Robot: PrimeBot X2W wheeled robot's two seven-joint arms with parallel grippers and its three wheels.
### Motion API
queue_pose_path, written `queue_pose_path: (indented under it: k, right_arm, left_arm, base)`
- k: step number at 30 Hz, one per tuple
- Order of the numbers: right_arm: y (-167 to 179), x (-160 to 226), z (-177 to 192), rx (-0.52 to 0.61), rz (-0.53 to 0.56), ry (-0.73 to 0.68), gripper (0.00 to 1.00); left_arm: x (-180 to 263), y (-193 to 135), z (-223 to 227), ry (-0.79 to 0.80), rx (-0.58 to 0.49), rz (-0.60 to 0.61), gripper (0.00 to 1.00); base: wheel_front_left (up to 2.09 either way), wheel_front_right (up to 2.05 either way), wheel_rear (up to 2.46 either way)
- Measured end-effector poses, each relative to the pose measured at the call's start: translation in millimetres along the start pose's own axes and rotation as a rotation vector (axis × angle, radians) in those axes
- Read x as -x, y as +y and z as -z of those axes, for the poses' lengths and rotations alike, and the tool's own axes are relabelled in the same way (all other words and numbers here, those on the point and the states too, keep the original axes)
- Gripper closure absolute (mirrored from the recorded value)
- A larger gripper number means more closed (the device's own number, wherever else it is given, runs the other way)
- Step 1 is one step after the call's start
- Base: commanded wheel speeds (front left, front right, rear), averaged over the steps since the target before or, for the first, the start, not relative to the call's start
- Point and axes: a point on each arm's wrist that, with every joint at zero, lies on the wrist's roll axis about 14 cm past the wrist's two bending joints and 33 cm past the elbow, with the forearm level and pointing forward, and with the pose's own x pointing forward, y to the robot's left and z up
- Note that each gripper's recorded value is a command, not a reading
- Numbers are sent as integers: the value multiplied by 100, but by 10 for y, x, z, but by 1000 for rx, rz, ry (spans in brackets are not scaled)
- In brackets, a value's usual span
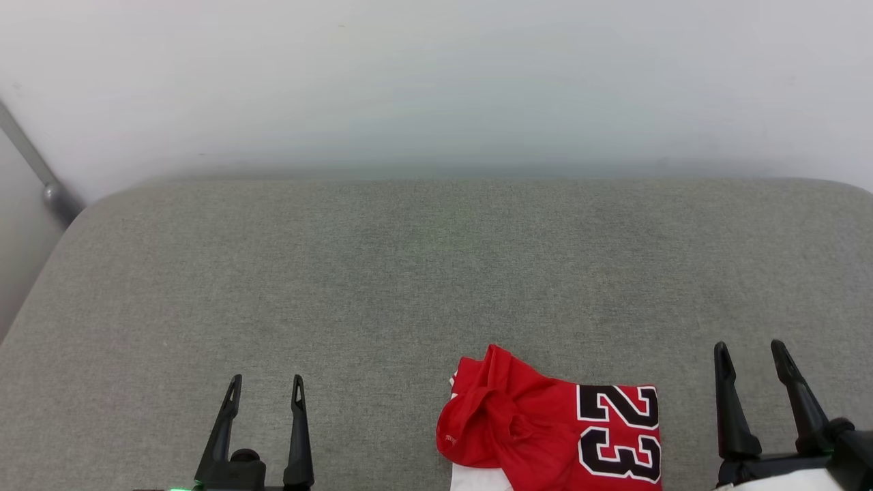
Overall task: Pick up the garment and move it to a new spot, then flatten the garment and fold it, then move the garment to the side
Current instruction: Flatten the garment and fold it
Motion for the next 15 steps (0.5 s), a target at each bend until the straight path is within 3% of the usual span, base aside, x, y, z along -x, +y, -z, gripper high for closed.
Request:
queue_pose_path:
  k: [15]
  right_arm:
    - [48,146,111,-69,3,40,0]
  left_arm:
    - [49,26,46,20,23,-11,0]
  base:
    - [0,0,0]
